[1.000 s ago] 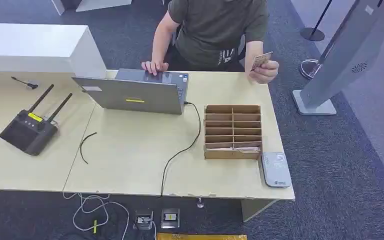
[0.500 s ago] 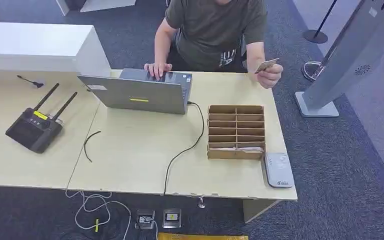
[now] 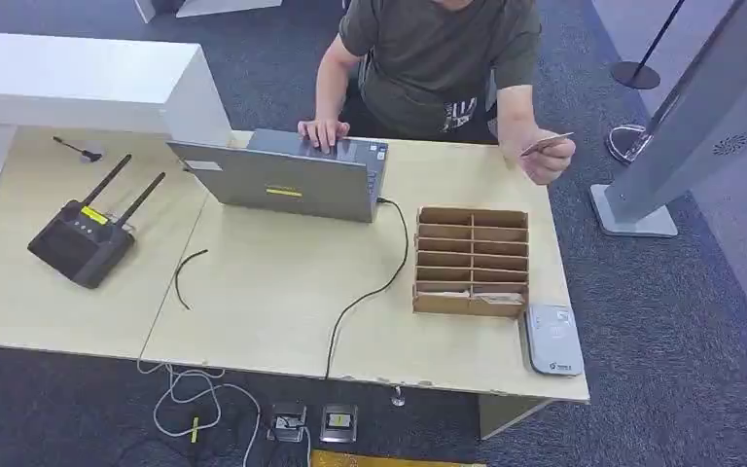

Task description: Pass the card to the sensor for recognition and then transmit it.

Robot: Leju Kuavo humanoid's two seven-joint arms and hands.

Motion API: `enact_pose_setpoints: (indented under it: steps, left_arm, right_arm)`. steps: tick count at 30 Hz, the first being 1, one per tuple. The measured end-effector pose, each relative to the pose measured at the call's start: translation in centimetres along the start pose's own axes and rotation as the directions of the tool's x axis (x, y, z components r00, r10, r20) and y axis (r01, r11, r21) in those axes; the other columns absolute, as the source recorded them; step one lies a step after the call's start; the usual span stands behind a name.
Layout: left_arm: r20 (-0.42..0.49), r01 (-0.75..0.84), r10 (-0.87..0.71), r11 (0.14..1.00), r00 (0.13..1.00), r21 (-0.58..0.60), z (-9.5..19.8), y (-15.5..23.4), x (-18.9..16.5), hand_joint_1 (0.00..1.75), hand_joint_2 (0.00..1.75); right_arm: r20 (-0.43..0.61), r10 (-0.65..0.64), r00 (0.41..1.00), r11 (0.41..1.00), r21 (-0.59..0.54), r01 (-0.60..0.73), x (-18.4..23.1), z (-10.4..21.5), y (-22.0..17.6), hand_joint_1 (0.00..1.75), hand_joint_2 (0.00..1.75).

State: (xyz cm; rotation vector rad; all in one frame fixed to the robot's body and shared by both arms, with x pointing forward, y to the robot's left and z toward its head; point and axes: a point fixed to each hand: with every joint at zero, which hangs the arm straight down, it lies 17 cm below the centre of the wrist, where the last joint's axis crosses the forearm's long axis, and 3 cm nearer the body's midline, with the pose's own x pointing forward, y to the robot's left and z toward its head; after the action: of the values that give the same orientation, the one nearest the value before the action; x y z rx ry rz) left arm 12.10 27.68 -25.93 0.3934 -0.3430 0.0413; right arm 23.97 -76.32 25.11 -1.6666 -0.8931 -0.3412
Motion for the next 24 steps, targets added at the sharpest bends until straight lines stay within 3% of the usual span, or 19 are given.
enact_pose_setpoints:
  steps: [1, 5, 12, 18, 24]
  left_arm:
    - [0.005, 0.006, -0.006, 1.000, 1.000, 0.003, -0.1, 0.2, 0.1, 0.00, 0.00]
    - [0.026, 0.028, -0.028, 1.000, 0.999, 0.005, -0.3, 0.5, 0.6, 0.00, 0.00]
    - [0.080, 0.087, -0.087, 0.996, 0.993, 0.005, -0.4, 0.6, 1.7, 0.00, 0.00]
    - [0.100, 0.119, -0.118, 0.993, 0.988, -0.004, -0.5, 0.6, 2.1, 0.00, 0.00]
    - [0.116, 0.136, -0.131, 0.990, 0.984, -0.031, -0.6, 0.1, 3.1, 0.00, 0.00]
  right_arm:
    - [0.049, -0.026, 0.998, 0.999, -0.020, 0.027, 2.2, 0.0, -1.5, 0.00, 1.75]
    - [0.221, -0.116, 0.968, 0.992, -0.027, 0.125, 9.9, 1.4, -5.6, 0.00, 1.75]
    - [0.477, -0.078, 0.875, 0.997, 0.058, 0.057, 20.3, 6.4, -7.9, 0.00, 1.75]
    - [0.606, -0.107, 0.788, 0.993, 0.107, 0.053, 25.7, 10.7, -8.6, 0.00, 1.75]
    - [0.703, -0.166, 0.692, 0.979, 0.202, 0.029, 30.6, 15.7, -6.7, 0.00, 1.75]
